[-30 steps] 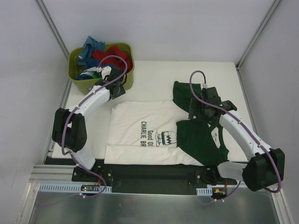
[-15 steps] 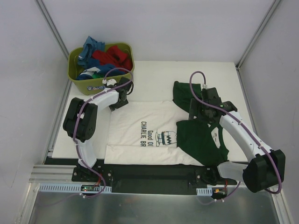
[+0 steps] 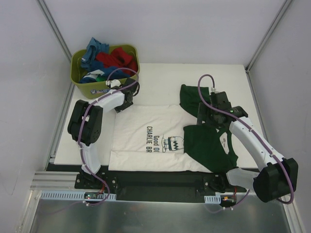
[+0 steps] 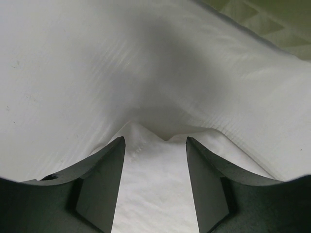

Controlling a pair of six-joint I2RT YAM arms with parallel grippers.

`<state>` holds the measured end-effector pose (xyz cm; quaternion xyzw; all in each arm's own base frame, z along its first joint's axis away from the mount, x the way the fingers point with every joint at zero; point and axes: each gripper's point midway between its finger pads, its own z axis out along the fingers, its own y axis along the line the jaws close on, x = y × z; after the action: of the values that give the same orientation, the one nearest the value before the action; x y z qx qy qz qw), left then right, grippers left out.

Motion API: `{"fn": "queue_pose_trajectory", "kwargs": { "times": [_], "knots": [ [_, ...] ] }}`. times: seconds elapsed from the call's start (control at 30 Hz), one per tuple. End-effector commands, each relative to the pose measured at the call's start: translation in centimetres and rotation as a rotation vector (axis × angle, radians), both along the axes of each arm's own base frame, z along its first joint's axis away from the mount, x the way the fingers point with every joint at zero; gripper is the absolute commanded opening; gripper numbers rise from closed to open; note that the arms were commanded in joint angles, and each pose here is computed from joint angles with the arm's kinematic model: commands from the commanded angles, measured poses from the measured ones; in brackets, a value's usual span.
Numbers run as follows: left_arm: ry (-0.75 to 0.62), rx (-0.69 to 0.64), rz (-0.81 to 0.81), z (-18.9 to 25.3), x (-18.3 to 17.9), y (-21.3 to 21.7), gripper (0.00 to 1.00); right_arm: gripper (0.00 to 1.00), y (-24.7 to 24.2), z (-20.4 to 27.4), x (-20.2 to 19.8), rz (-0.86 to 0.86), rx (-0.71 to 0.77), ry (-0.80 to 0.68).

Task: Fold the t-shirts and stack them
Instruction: Grap the side of the flattened tshirt furthest away from the robot with both arms

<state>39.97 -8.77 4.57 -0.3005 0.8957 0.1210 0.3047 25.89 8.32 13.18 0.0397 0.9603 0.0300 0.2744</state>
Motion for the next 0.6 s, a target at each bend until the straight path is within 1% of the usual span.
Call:
{"fn": "queue_pose_trajectory", "kwargs": {
  "times": [0.0,0.17,0.27,0.3,0.4,0.43,0.5,0.53,0.57],
  "knots": [
    [-0.024,-0.001,0.041,0.6,1.2,0.8,0.52,0.97,-0.7,0.6,0.0,-0.005,-0.02,-0.029],
    [-0.002,0.001,0.055,-0.7,1.1,0.7,0.51,0.97,-0.7,0.4,0.1,-0.003,-0.026,-0.027],
    [0.017,-0.003,0.047,-1.4,1.2,0.5,0.47,0.97,-0.7,0.3,0.0,-0.001,-0.027,-0.023],
    [0.022,-0.009,0.039,-1.5,1.2,0.4,0.42,0.97,-0.8,0.3,0.0,-0.002,-0.028,-0.025],
    [0.032,-0.018,0.042,-1.7,0.5,0.4,0.31,0.97,-0.9,0.2,-0.1,-0.006,-0.03,-0.023],
    [0.032,-0.016,0.044,-1.6,0.3,0.6,0.23,0.97,-0.9,0.2,-0.1,-0.006,-0.03,-0.023],
    [0.028,-0.017,0.043,-1.2,-0.2,0.7,0.14,0.97,-0.9,0.2,0.0,-0.006,-0.034,-0.022],
    [0.027,-0.017,0.041,-1.1,-0.3,0.7,0.05,0.97,-0.9,0.1,0.0,-0.009,-0.037,-0.019],
    [0.016,-0.018,0.042,-0.6,-0.5,0.9,0.0,0.97,-0.9,0.3,0.1,-0.007,-0.035,-0.024]
  ]
}}
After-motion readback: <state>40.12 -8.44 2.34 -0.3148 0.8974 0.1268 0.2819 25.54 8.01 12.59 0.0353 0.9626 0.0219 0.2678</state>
